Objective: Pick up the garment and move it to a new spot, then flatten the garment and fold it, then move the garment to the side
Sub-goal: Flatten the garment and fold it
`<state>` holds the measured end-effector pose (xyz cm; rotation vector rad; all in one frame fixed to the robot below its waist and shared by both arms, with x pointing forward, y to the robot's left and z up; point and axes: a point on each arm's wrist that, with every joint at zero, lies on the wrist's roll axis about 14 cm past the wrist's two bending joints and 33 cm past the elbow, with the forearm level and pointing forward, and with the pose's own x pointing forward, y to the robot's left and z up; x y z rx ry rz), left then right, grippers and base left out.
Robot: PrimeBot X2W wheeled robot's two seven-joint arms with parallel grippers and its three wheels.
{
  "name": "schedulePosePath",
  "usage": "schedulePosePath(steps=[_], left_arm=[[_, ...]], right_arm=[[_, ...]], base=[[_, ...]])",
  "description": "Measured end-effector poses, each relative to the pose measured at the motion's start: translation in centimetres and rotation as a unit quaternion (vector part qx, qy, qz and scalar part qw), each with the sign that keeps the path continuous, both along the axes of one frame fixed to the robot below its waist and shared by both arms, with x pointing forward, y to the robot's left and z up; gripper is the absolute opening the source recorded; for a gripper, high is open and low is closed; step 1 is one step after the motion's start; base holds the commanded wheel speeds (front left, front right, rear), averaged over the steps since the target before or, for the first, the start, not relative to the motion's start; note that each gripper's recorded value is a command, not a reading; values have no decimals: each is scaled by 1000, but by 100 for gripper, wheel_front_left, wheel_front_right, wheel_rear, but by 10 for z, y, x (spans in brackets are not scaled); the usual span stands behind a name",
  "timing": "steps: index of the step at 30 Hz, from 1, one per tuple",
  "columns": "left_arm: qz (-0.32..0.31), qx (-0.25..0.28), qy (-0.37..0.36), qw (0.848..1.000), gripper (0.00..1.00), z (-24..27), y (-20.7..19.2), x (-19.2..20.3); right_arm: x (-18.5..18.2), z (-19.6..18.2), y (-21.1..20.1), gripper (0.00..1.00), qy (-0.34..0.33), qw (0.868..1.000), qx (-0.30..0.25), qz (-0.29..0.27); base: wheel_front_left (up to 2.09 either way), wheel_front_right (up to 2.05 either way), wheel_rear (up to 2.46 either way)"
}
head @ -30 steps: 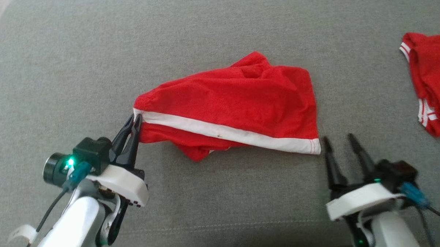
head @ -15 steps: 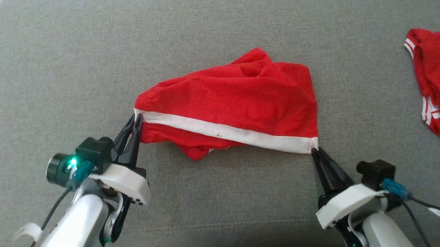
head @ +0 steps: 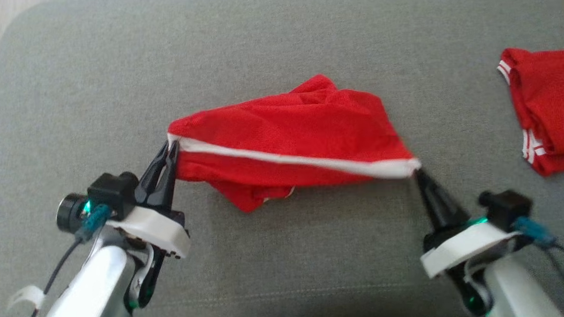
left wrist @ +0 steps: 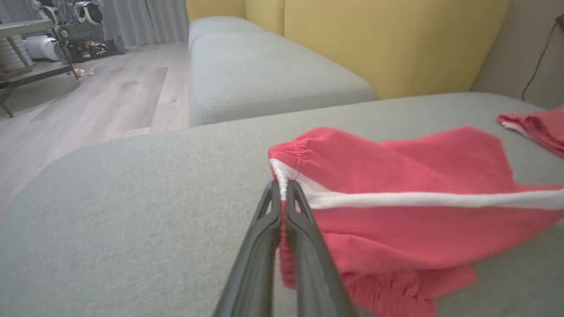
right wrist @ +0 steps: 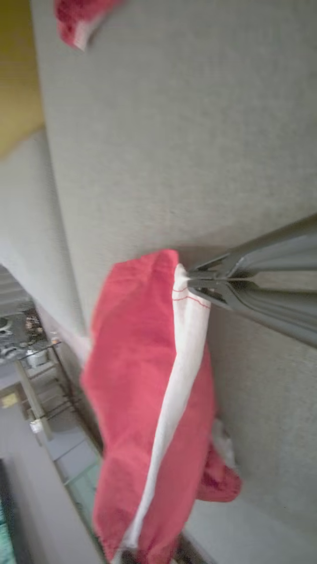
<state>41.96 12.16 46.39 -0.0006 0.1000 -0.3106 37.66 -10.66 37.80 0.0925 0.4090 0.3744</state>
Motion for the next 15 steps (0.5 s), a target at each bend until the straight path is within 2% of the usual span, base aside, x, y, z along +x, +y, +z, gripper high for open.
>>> schedulePosePath(steps=[4, 8, 9, 15], left_arm=[[-39, -37, -28, 998, 0, 30, -21, 3], [-96, -63, -78, 990, 0, 89, -45, 28], [-96, -63, -78, 990, 0, 89, -45, 28], [-163, -64, -161, 971, 0, 182, -68, 86]], right_arm=[[27, 50, -21, 0, -82, 996, 6, -25], [71, 124, -46, 0, -180, 982, 4, -51], [71, 124, -46, 0, -180, 982, 4, -51], [152, 244, -71, 0, -307, 948, -10, -83]], base=[[0, 0, 0], [0, 0, 0], [0, 0, 0], [0, 0, 0]])
